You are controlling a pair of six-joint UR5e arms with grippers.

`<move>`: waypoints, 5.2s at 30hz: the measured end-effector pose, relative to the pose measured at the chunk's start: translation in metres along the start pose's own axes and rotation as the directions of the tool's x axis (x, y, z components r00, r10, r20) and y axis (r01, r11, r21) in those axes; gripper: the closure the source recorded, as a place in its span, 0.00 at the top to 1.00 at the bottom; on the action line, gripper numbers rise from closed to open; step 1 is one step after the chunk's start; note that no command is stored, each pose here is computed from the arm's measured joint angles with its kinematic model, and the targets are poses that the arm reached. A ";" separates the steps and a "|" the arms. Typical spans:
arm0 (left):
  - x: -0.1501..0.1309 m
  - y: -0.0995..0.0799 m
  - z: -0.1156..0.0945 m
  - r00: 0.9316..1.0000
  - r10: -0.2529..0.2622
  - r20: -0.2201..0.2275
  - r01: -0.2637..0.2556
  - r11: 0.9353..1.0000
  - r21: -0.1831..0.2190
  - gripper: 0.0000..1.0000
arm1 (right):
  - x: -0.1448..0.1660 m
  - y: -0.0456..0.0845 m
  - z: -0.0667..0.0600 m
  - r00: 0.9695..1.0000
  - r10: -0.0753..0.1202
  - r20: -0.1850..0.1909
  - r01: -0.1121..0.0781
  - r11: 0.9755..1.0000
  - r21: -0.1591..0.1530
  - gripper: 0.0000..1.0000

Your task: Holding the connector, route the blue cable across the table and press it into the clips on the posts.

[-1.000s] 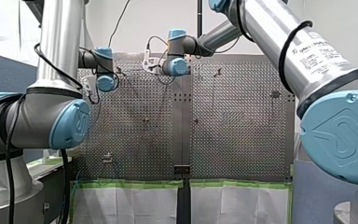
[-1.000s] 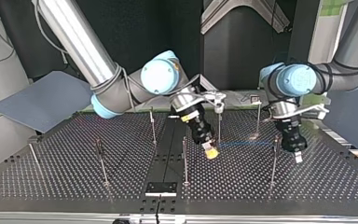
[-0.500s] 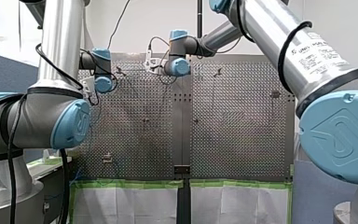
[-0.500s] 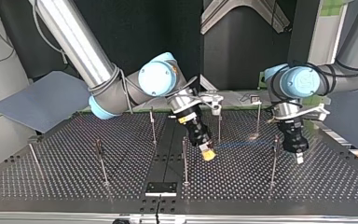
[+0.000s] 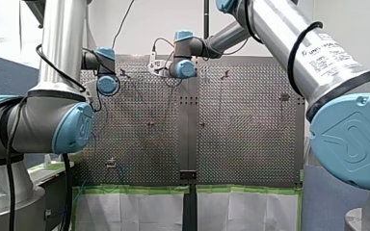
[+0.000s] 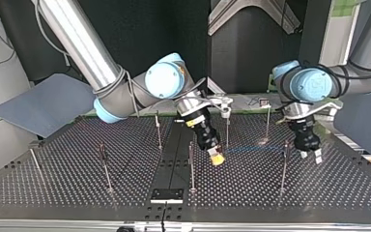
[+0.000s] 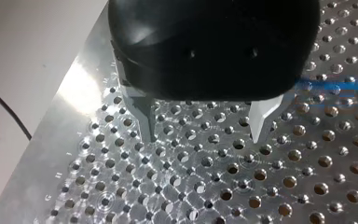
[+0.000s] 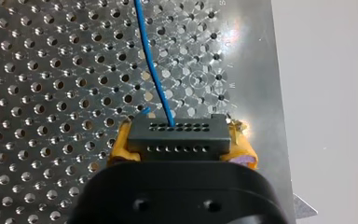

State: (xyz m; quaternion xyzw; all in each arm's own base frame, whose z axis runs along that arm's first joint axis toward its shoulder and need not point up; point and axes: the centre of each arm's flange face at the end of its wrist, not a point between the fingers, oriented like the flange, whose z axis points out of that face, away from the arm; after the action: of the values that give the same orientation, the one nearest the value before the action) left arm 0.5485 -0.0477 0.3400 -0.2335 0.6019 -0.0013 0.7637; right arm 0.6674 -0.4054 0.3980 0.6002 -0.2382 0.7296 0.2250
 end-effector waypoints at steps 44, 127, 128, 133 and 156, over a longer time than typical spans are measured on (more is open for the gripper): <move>-0.091 -0.033 -0.145 0.979 0.095 -0.183 -0.063 0.983 0.170 1.00 | -0.003 0.002 -0.004 1.000 0.006 0.030 -0.004 0.999 -0.048 0.00; 0.000 -0.090 -0.088 0.966 0.179 -0.185 -0.132 0.961 0.242 0.00 | -0.014 0.000 -0.010 0.998 0.012 0.066 -0.008 0.998 -0.061 0.00; 0.002 -0.089 -0.090 0.965 0.181 -0.189 -0.133 0.961 0.241 0.00 | -0.016 0.000 -0.011 0.997 0.013 0.073 -0.008 0.998 -0.064 0.00; 0.016 -0.081 -0.099 0.963 0.182 -0.197 -0.133 0.962 0.240 0.00 | -0.033 0.002 -0.018 0.994 0.015 0.106 -0.006 0.997 -0.079 0.00; 0.111 -0.045 -0.144 0.916 0.206 -0.343 -0.129 0.964 0.234 0.00 | -0.121 0.018 -0.068 0.954 0.027 0.297 0.007 0.993 -0.114 0.00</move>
State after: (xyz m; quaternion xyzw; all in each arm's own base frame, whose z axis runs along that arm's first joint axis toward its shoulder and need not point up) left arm 0.4589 -0.1707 0.2302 -0.0961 0.7475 -0.0412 0.6560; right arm 0.6253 -0.3828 0.2666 0.6884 -0.3138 0.6170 0.2168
